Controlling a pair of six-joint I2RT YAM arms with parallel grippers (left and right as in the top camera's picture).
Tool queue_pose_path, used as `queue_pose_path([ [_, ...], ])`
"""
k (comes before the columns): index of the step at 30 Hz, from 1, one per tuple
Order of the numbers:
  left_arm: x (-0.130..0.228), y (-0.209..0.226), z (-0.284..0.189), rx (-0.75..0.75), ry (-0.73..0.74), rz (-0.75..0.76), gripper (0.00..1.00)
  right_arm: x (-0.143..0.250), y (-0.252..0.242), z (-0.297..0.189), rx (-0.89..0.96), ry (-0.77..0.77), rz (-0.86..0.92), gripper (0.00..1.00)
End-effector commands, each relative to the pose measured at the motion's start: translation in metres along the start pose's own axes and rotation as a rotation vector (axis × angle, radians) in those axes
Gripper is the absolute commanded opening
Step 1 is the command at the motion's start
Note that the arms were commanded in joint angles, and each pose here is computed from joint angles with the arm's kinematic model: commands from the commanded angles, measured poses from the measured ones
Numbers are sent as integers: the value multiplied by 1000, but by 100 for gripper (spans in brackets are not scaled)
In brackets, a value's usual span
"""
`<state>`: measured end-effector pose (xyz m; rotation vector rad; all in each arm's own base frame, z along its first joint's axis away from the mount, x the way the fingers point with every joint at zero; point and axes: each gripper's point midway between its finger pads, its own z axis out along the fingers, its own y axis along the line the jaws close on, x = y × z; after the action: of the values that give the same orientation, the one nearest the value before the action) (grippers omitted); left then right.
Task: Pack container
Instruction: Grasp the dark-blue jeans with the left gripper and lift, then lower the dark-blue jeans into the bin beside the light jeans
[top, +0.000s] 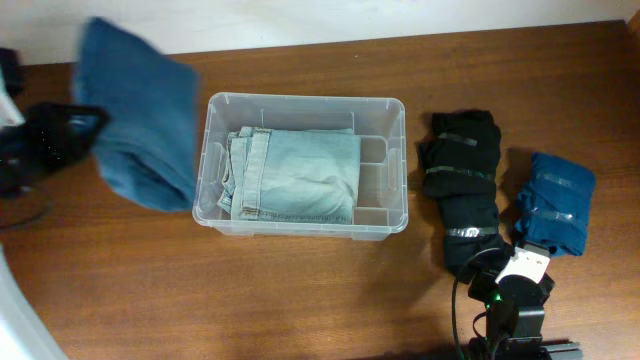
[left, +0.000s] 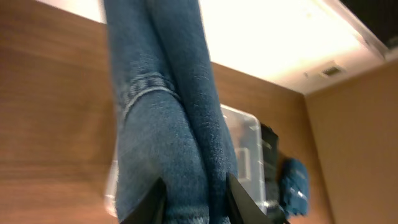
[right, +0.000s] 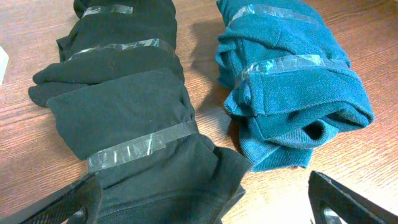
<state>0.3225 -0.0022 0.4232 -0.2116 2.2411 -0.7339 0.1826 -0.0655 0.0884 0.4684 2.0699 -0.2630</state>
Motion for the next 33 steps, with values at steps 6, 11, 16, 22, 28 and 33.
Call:
queue_pose_path([
  [6,20,-63,42,-31,25,18,1,1,-2,1,11,-2,14,98],
  [11,42,-100,96,-7,42,22,1,1,-2,1,11,-2,14,98],
  [16,76,-128,154,13,71,19,1,1,-2,1,11,-2,14,99],
  [22,108,-148,206,65,97,25,1,1,-2,1,11,-2,14,98],
  [28,135,-144,242,-4,130,-3,1,1,-2,1,11,-2,14,99],
  [33,164,-149,266,-24,191,-10,1,1,-2,1,11,-2,14,99],
])
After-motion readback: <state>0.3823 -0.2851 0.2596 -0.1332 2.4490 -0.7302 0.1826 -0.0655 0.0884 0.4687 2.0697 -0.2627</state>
